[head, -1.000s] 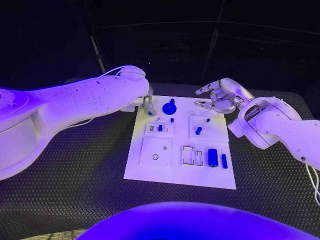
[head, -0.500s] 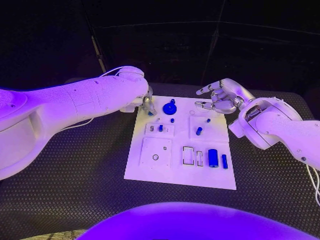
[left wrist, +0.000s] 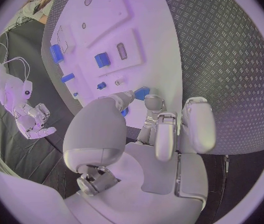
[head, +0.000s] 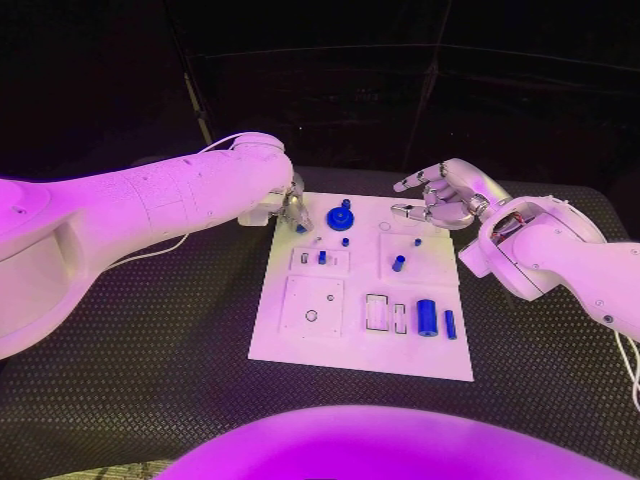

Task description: Assemble the parts on the task board

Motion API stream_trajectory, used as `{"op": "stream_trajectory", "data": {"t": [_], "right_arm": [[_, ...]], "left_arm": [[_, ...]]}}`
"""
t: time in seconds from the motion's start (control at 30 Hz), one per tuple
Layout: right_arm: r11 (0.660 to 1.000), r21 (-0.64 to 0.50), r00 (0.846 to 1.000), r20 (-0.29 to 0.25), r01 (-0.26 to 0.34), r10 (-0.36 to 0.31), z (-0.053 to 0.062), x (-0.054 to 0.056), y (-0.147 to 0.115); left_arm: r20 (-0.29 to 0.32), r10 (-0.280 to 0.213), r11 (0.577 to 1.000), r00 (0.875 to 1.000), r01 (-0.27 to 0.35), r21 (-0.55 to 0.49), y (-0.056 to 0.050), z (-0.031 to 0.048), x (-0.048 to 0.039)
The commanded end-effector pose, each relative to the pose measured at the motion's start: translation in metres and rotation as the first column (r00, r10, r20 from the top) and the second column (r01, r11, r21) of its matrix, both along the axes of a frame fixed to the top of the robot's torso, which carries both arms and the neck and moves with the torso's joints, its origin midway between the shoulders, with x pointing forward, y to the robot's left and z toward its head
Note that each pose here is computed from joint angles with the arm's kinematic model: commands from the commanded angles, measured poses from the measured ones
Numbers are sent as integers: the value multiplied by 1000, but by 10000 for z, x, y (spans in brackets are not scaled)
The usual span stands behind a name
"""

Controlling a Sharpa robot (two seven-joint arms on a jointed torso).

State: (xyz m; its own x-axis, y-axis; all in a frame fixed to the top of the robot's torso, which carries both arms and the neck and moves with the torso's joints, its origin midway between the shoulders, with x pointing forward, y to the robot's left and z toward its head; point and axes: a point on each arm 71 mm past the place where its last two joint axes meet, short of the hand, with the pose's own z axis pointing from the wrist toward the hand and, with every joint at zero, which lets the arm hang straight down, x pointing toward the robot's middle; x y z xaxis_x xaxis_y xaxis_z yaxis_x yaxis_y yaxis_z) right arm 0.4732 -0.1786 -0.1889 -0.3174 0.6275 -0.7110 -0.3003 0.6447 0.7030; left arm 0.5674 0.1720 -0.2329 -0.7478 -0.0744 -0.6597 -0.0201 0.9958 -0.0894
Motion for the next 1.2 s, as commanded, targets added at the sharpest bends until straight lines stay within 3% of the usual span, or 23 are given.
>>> {"op": "stream_trajectory", "data": {"t": [0.03,1.2], "right_arm": [[1000,0,1000,-2,-10,10,6,-1,9],[1000,-3,1000,-8,-3,3,-8,16,-20]], "left_arm": [[-43,-3,1000,999,2,-20,-1,-37,-28],[-83,-8,1000,997,6,-14,87,-3,-37]]}}
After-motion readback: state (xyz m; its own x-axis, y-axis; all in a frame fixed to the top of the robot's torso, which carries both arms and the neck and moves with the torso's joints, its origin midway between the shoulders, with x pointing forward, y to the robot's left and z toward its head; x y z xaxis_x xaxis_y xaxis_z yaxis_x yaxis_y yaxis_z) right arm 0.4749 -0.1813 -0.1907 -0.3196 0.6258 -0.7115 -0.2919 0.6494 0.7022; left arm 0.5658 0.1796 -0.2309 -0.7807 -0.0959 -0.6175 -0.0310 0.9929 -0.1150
